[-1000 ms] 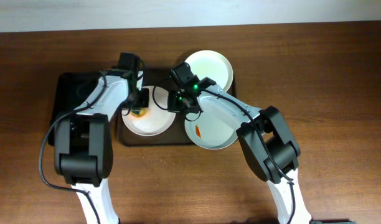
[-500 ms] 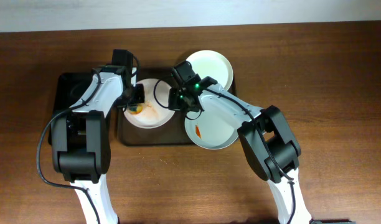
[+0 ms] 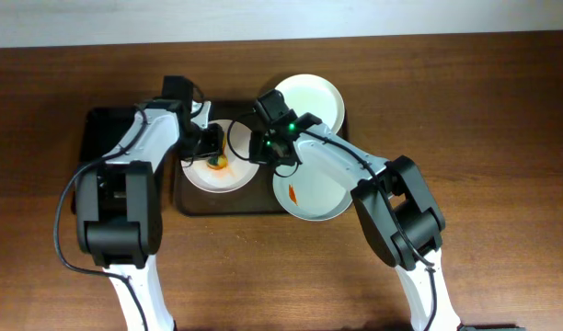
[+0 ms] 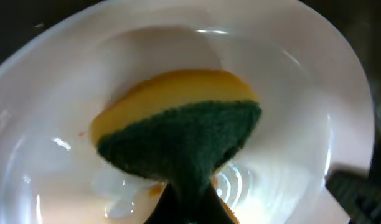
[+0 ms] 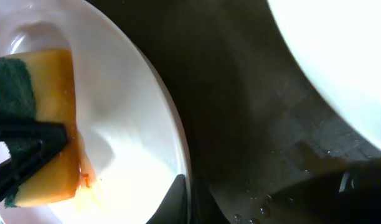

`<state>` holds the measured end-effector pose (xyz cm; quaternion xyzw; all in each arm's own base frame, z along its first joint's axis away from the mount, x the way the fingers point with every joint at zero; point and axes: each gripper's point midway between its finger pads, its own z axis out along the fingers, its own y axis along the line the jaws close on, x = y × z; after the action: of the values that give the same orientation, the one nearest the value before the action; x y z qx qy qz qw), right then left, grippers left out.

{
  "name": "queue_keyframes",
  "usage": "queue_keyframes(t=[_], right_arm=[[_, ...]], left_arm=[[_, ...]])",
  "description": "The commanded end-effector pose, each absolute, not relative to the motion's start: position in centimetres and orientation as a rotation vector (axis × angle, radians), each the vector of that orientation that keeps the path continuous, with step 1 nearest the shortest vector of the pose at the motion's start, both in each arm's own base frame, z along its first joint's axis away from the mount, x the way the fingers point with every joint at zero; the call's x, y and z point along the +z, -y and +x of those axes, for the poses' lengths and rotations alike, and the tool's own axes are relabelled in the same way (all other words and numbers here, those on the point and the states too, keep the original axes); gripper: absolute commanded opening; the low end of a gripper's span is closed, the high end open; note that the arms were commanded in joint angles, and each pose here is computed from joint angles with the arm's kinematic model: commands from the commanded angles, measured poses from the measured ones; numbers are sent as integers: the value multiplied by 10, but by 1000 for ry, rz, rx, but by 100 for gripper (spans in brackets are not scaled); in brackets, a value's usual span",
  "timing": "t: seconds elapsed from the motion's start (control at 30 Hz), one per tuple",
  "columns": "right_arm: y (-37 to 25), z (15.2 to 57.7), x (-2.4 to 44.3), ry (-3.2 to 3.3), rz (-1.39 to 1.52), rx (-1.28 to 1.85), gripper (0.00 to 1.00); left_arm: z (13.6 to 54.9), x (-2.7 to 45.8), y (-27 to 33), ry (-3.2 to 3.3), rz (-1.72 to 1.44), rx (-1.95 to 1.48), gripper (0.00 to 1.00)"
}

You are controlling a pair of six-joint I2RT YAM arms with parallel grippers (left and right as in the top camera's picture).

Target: Clean dirty plates on tray and stack at the side

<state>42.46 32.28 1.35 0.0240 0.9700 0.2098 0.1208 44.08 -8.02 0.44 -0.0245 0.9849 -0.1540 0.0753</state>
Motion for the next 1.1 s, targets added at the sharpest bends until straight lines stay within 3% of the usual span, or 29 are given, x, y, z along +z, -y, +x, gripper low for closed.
queue_keyframes(t=[0.0, 0.2, 0.23, 0.27, 0.3, 0.33, 0.37, 0.4, 0.43, 0.47, 0.53, 0.63, 0.73, 0.83, 0.97, 1.07], right_arm=[[-328, 423, 11, -2839, 64, 618, 4], [-316, 426, 6, -2836, 88, 519, 6], [-314, 427, 6, -2831, 90, 506, 15], [-315, 429, 6, -2821, 91, 504, 36], [-316, 431, 7, -2813, 90, 510, 49], [-317, 433, 8, -2800, 90, 513, 55], [-315, 436, 9, -2787, 95, 494, 55], [-316, 437, 9, -2782, 84, 493, 46], [-316, 437, 9, -2781, 81, 494, 16], [-316, 436, 9, -2784, 82, 493, 4], [-323, 434, 16, -2784, -4, 543, 4], [-320, 443, 75, -2703, -168, 482, 4], [-280, 452, 139, -2627, -221, 172, 4], [-245, 457, 160, -2569, -200, -129, 4], [-242, 451, 178, -2431, -243, -405, 4], [-250, 436, 221, -2157, -244, -721, 4]], left_arm=[[439, -2, 40, -3015, -358, -138, 1], [500, 140, 42, -2807, -322, -172, 1], [502, 149, 42, -2790, -320, -177, 1], [503, 154, 43, -2783, -317, -185, 1], [501, 154, 45, -2793, -311, -202, 1], [497, 152, 47, -2810, -312, -209, 1], [493, 151, 46, -2828, -315, -205, 1], [492, 151, 46, -2833, -316, -204, 1], [491, 150, 46, -2837, -317, -203, 1], [490, 150, 46, -2839, -317, -202, 1], [486, 149, 46, -2860, -303, -197, 1], [475, 145, 40, -2911, -244, -175, 1], [474, 145, 34, -2913, -263, -173, 1], [476, 145, 32, -2903, -268, -173, 1], [477, 145, 30, -2900, -269, -158, 1], [479, 146, 25, -2892, -284, -158, 1]])
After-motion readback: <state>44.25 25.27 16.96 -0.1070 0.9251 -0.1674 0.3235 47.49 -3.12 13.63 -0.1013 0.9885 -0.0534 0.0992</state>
